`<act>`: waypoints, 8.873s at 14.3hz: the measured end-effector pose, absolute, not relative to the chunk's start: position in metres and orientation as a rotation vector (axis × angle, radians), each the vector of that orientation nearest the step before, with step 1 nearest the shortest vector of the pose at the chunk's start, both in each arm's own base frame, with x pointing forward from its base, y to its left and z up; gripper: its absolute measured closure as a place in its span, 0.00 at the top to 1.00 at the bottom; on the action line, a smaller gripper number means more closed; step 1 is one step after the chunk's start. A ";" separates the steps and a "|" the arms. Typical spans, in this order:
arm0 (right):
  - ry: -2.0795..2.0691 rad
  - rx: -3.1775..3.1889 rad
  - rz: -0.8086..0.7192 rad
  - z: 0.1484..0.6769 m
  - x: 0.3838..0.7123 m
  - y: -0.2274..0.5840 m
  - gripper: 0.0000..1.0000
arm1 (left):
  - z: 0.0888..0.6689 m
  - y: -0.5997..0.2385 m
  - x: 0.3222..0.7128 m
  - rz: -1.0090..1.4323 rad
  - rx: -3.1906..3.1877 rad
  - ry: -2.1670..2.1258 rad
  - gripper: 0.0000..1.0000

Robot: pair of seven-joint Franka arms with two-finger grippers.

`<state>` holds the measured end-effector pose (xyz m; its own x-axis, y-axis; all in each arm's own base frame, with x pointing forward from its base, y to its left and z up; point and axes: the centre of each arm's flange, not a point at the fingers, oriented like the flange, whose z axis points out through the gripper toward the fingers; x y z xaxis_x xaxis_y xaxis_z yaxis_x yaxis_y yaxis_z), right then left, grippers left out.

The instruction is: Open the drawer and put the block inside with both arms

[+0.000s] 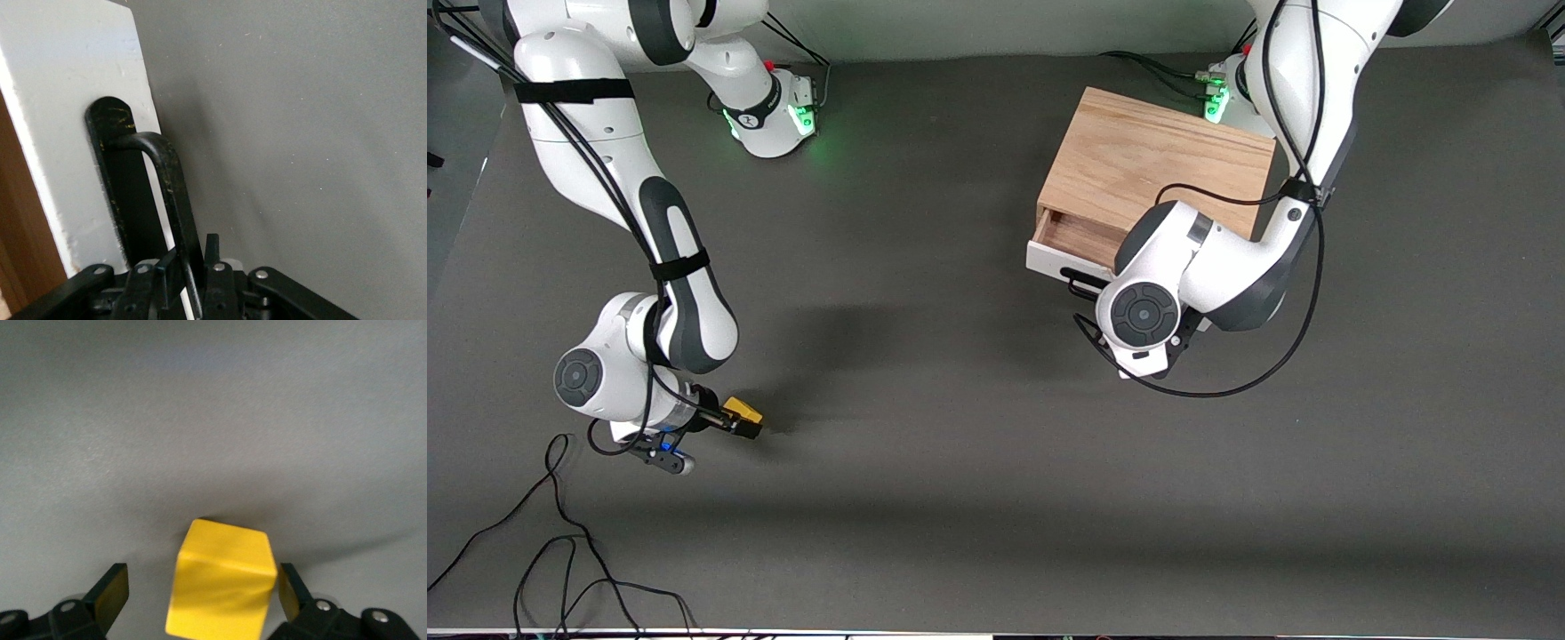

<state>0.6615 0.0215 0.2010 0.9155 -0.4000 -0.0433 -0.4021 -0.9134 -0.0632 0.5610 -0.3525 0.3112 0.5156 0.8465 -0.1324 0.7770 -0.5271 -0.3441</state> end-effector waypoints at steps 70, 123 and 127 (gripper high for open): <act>-0.014 -2.883 0.117 0.442 0.470 0.578 0.56 | 0.640 -0.072 0.597 0.178 -3.091 -0.024 0.99; 0.401 -3.030 -0.050 0.635 0.562 0.035 1.00 | 0.629 -0.070 0.532 0.151 -3.061 -0.053 1.00; 0.352 -3.052 -0.044 0.617 0.560 0.037 1.00 | 0.629 -0.069 0.532 0.151 -3.062 -0.055 1.00</act>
<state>0.5602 0.0366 0.6167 0.9734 -0.2281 0.0207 -0.2261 -0.9714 -0.0718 0.5324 -0.0693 0.6290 0.9945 0.0396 -0.0969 0.0321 -0.9965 -0.0774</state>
